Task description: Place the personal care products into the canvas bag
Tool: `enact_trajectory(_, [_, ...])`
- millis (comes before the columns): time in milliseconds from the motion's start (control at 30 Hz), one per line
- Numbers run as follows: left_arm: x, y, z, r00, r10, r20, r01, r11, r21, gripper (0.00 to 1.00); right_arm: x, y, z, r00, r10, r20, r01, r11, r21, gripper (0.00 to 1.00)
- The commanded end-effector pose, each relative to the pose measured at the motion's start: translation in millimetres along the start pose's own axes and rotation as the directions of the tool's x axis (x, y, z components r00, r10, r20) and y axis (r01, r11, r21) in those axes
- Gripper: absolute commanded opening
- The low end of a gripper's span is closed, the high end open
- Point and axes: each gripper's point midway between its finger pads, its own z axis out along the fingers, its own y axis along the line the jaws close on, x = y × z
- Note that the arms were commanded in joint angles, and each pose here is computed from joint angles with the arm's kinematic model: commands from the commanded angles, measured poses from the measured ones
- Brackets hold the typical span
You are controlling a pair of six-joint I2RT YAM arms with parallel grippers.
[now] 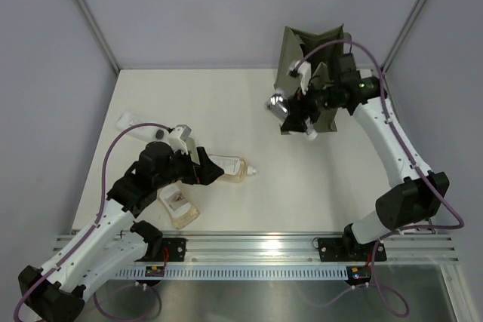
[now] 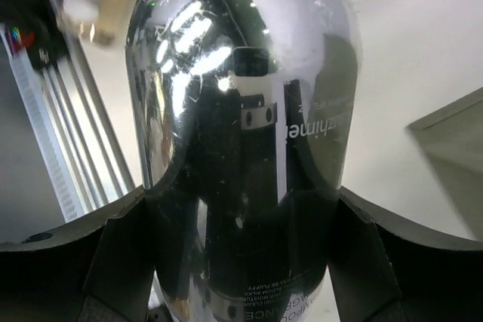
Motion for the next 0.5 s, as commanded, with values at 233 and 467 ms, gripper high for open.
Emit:
enact_trajectory(233, [-18.3,-18.1,-5.8,0.999,-0.043,0.028,0.042,0.998,0.039,0.99,-187.2,-138.2,-135.1,0.859,-0.096,0.502,-0.145,0.896,0.420,0.00])
enact_trajectory(467, [-23.3,-19.4,-3.5,0.996,-0.071,0.056,0.068,0.997,0.045,0.99,-205.6,-244.9,-154.7,0.823,-0.264,0.503,-0.218,0.671,0.709,0.00])
